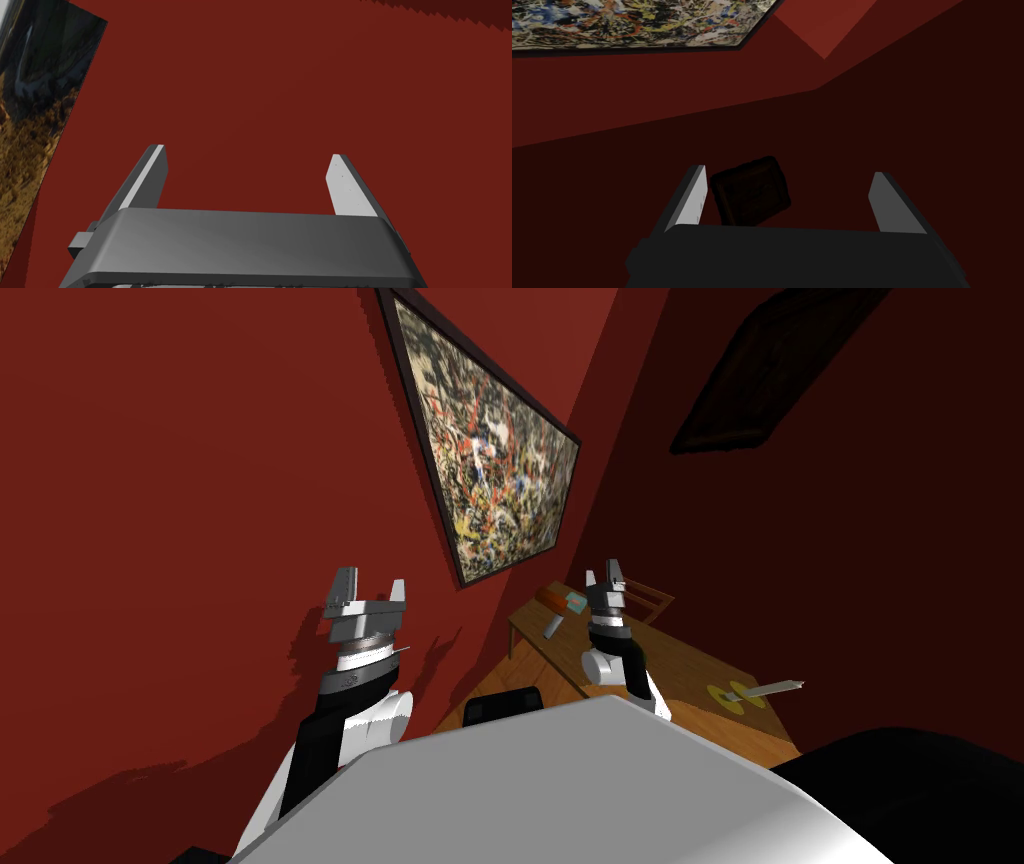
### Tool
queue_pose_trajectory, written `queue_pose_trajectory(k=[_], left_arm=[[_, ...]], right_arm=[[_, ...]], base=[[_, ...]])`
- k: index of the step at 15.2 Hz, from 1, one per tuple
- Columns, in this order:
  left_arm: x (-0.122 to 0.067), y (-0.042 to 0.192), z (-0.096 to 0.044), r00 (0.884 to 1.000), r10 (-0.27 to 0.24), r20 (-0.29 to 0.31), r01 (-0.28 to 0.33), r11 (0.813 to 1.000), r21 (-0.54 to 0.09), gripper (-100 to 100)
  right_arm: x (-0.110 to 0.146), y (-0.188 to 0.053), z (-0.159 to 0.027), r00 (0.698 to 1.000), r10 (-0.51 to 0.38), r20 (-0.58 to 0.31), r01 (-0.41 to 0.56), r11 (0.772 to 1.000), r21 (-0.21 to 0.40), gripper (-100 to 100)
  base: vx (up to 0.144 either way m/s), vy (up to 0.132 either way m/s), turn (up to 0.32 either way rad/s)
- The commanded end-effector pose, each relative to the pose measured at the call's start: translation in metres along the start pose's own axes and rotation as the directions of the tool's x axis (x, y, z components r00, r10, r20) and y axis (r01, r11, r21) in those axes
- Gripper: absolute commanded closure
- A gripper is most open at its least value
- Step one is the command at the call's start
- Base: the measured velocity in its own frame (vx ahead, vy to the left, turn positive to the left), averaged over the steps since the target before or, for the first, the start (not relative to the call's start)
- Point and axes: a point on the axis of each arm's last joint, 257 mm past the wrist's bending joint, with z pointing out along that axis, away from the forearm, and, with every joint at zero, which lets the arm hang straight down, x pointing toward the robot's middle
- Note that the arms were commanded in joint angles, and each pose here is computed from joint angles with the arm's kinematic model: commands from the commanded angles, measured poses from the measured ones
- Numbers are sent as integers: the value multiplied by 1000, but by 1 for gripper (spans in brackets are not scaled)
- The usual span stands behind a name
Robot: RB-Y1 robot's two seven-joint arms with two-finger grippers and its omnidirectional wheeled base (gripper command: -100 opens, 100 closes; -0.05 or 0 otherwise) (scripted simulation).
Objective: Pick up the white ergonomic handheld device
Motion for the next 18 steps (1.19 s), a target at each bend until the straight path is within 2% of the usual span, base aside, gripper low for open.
queue_pose_trajectory(k=[1,4,5,6,9,11,12,15,17,18], left_arm=[[0,0,0,1000,0,0,0,1000,0,0],[0,0,0,1000,0,0,0,1000,0,0],[0,0,0,1000,0,0,0,1000,0,0],[0,0,0,1000,0,0,0,1000,0,0],[0,0,0,1000,0,0,0,1000,0,0],[0,0,0,1000,0,0,0,1000,0,0],[0,0,0,1000,0,0,0,1000,0,0],[0,0,0,1000,0,0,0,1000,0,0],[0,0,0,1000,0,0,0,1000,0,0],[0,0,0,1000,0,0,0,1000,0,0]], right_arm=[[-16,-10,8,1000,-12,26,13,1000,-5,-100],[-30,-23,13,998,-21,51,21,1000,2,-100],[-46,-25,19,996,-28,81,29,1000,-8,-100],[-47,-33,18,996,-28,83,28,1000,4,-100],[-80,-44,30,988,-35,153,36,999,-5,-100],[-86,-52,30,986,-38,165,37,999,6,-100],[-105,-55,35,978,-35,208,36,999,-2,-100],[-132,-63,42,963,-32,268,36,999,-8,-100],[-134,-71,39,961,-37,272,36,999,8,-100],[-155,-72,44,946,-24,323,28,1000,-7,-100]], base=[[-5,-10,31],[-4,-9,30],[-4,-9,40],[-4,-10,36],[-1,-8,38],[1,-3,15],[2,-2,33],[5,-3,37],[2,-1,6],[4,0,28]])
